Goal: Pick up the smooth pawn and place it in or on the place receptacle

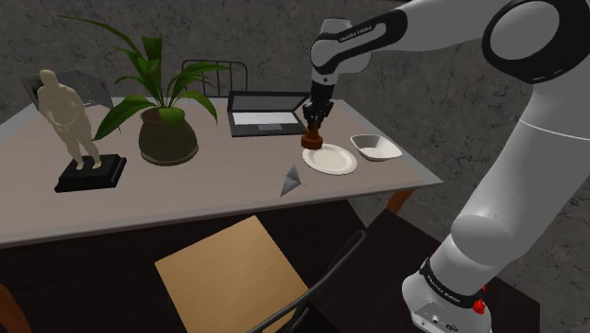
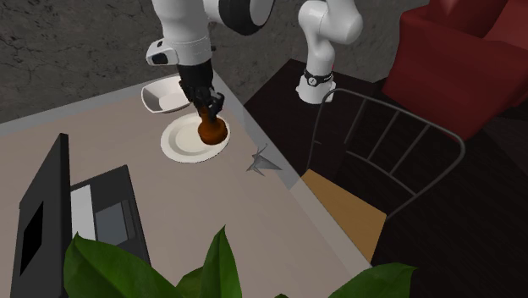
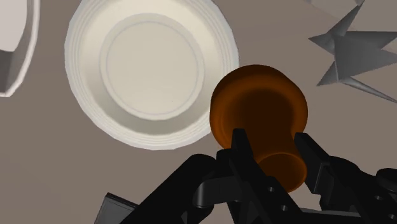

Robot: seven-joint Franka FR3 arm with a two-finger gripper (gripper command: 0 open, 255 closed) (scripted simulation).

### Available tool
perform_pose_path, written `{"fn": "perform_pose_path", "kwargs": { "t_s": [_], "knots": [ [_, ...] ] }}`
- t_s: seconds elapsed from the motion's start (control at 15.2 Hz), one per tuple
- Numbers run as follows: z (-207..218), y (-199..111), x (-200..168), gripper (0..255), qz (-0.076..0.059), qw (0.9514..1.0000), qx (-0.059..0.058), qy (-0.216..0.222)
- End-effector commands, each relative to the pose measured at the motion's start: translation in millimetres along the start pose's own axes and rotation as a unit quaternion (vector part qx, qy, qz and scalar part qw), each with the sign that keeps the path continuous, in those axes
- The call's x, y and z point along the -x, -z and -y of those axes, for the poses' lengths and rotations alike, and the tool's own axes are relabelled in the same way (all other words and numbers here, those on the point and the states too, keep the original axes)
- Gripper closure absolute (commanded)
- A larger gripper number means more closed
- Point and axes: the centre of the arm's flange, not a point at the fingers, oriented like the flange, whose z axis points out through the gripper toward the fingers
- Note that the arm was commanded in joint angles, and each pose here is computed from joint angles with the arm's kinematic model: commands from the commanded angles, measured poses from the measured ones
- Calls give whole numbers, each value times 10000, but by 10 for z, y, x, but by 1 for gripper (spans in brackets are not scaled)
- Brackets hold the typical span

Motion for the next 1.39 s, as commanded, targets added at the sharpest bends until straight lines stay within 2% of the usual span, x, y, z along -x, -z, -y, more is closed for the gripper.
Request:
{"fn": "perform_pose_path", "kwargs": {
  "t_s": [0.0,0.46,1.32],
  "knots": [
    [-287,34,53,255,-1,10000,0,9],
    [-1240,126,214,255,-1,10000,0,9],
    [-1251,-560,226,255,-1,10000,0,9]
  ]
}}
